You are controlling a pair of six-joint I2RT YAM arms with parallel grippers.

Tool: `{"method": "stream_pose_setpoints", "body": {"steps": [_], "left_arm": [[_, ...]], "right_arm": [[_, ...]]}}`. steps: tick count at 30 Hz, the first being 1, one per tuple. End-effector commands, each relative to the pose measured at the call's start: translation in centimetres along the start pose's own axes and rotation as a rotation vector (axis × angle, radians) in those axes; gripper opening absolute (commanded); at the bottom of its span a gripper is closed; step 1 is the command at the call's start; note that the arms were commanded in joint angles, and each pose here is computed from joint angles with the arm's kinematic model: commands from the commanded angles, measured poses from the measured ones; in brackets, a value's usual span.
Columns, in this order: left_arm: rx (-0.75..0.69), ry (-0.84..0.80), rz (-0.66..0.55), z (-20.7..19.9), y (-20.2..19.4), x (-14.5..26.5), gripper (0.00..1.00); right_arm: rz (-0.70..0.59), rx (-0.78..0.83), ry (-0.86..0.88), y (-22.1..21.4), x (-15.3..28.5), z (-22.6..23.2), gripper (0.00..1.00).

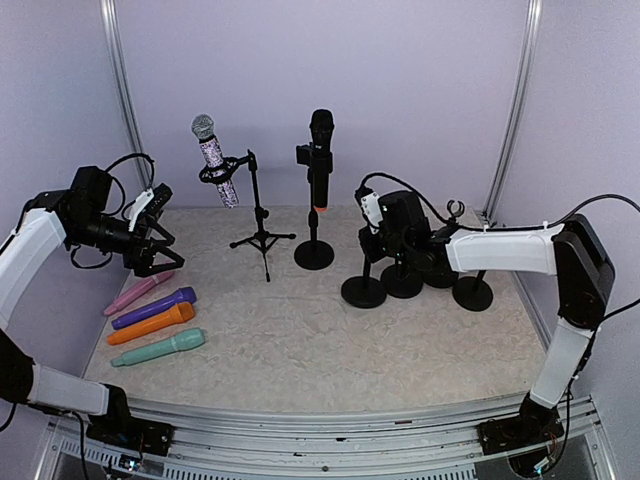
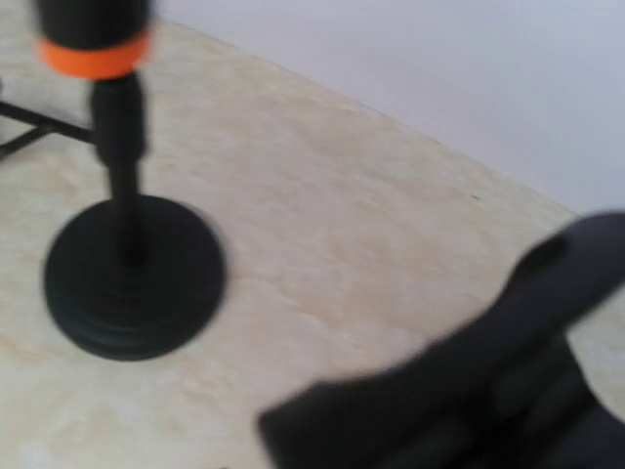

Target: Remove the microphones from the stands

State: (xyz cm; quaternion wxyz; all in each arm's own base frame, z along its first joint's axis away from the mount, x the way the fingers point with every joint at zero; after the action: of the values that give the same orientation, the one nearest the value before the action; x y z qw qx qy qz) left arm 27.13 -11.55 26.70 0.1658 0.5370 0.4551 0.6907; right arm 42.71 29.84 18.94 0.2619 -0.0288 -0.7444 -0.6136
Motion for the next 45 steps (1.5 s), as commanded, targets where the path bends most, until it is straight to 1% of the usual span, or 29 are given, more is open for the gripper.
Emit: {"method": "stream_pose_setpoints", "body": {"steps": [1,5,8,10,11,14,15,17,21,22,24,26,27,33,35,38,43,45], "left_arm": [[-0.031,0.006,-0.001,0.0,0.7,0.4,0.93],[-0.029,0.000,-0.002,0.0,0.7,0.3,0.93],[-0.031,0.000,-0.003,0.0,0.7,0.3,0.93],[-0.032,0.001,-0.002,0.0,0.7,0.3,0.93],[-0.032,0.001,-0.001,0.0,0.6,0.3,0.93],[-0.031,0.003,0.003,0.0,0.6,0.3,0.93],[-0.031,0.003,0.004,0.0,0.5,0.3,0.93],[-0.035,0.005,0.005,0.0,0.6,0.3,0.93],[-0.037,0.003,0.003,0.0,0.6,0.3,0.93],[-0.036,0.001,0.002,-0.1,0.5,0.3,0.93],[-0.033,-0.003,-0.001,-0.1,0.5,0.2,0.93],[-0.030,-0.008,-0.004,0.0,0.6,0.2,0.93],[-0.030,-0.008,-0.004,0.0,0.6,0.2,0.93],[-0.031,-0.004,-0.005,0.0,0.8,0.2,0.94],[-0.024,-0.002,-0.008,0.1,0.8,0.2,0.96],[-0.014,0.000,-0.010,0.1,0.8,0.2,0.99],[0.000,0.015,-0.003,0.3,0.7,0.2,0.99],[0.004,0.028,0.002,0.4,0.6,0.3,0.99]], "right_arm": [[0.177,0.113,-0.244,-5.0,0.1,-8.1,0.32],[0.193,0.077,-0.298,-5.5,0.4,-11.2,0.31],[0.199,0.058,-0.306,-5.6,0.5,-12.0,0.31],[0.192,0.041,-0.282,-5.4,0.5,-11.6,0.36],[0.187,0.029,-0.270,-5.2,0.5,-11.5,0.40],[0.171,-0.011,-0.237,-4.6,0.7,-10.9,0.60],[0.164,-0.027,-0.232,-4.5,0.8,-10.9,0.65],[0.148,-0.051,-0.215,-4.1,1.2,-10.7,0.67],[0.127,-0.119,-0.180,-3.8,2.2,-10.3,0.65],[0.124,-0.131,-0.172,-3.9,2.4,-10.2,0.69],[0.120,-0.154,-0.168,-4.0,3.0,-10.1,0.80],[0.085,-0.165,-0.171,-2.8,4.0,-10.1,0.95],[0.055,-0.166,-0.175,-1.8,4.6,-10.1,1.00],[-0.144,-0.201,-0.143,7.0,9.7,-9.9,1.00],[-0.209,-0.209,-0.106,9.8,11.2,-9.3,1.00],[-0.274,-0.210,-0.020,13.6,12.4,-7.3,1.00],[-0.304,-0.127,0.124,17.4,10.7,-2.3,1.00],[-0.309,-0.090,0.173,18.5,9.3,-0.6,1.00]]}}
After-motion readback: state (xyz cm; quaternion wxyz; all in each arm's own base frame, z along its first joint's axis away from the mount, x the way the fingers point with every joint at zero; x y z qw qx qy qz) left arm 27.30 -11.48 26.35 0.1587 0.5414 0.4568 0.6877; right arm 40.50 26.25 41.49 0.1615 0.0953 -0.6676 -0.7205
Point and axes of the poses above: each gripper's point midway between its finger pads, its own x axis back along the fingers, its own z axis along the line the jaws close on, y = z × x, the point moved 1 cm from there along x, back along the fingers, and after that the axes turned 8 degrees about -x, right-handed, at the moved point
